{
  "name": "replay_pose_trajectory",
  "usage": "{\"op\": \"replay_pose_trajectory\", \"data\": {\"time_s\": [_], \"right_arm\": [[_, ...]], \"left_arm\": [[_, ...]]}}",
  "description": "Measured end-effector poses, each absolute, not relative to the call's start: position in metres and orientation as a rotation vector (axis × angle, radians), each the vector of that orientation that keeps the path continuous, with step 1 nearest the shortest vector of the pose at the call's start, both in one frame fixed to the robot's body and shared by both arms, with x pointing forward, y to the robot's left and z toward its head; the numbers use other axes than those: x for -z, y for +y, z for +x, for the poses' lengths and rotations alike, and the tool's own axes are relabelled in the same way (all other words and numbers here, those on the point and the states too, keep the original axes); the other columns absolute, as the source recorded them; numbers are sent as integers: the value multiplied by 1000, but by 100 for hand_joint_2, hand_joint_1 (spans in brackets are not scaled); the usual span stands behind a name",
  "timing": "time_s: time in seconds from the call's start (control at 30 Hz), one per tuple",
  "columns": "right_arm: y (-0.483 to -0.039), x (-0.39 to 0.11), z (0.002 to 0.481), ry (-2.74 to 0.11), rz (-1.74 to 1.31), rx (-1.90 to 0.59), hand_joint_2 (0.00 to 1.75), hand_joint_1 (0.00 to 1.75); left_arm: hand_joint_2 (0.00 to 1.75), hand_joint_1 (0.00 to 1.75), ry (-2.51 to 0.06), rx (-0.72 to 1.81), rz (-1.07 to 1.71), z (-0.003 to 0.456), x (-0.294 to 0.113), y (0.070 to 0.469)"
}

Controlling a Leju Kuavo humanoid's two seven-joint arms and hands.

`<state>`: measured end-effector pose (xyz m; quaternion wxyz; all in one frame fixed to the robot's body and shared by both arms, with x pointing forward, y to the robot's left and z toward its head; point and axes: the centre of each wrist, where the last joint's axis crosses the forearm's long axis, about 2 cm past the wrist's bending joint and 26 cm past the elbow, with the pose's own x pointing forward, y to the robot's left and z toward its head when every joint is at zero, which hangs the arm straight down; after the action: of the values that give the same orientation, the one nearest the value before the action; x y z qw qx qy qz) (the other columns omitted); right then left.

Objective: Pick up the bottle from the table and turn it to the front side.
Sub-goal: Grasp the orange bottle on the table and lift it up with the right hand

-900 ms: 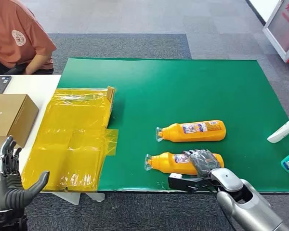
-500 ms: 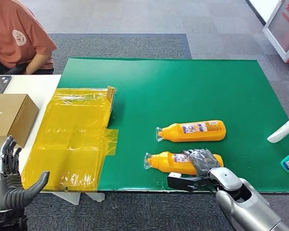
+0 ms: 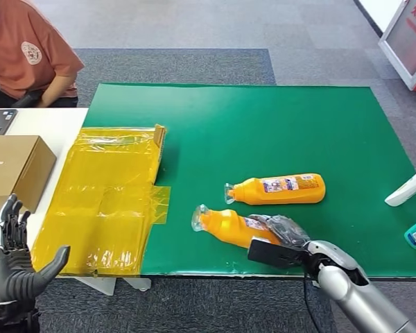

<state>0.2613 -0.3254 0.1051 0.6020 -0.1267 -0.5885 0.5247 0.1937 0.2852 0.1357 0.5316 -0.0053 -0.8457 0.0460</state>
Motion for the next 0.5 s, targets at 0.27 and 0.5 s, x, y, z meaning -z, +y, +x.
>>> {"op": "replay_pose_trajectory", "data": {"time_s": [0.27, 0.5], "right_arm": [[-328, -116, 261, -1584, -52, -950, 175, 175], [-312, -127, 274, -1695, 2, -841, 175, 175]], "left_arm": [[175, 0, -2027, -73, -60, 200, -131, 278], [175, 0, -2041, -45, -120, 210, -134, 268]]}}
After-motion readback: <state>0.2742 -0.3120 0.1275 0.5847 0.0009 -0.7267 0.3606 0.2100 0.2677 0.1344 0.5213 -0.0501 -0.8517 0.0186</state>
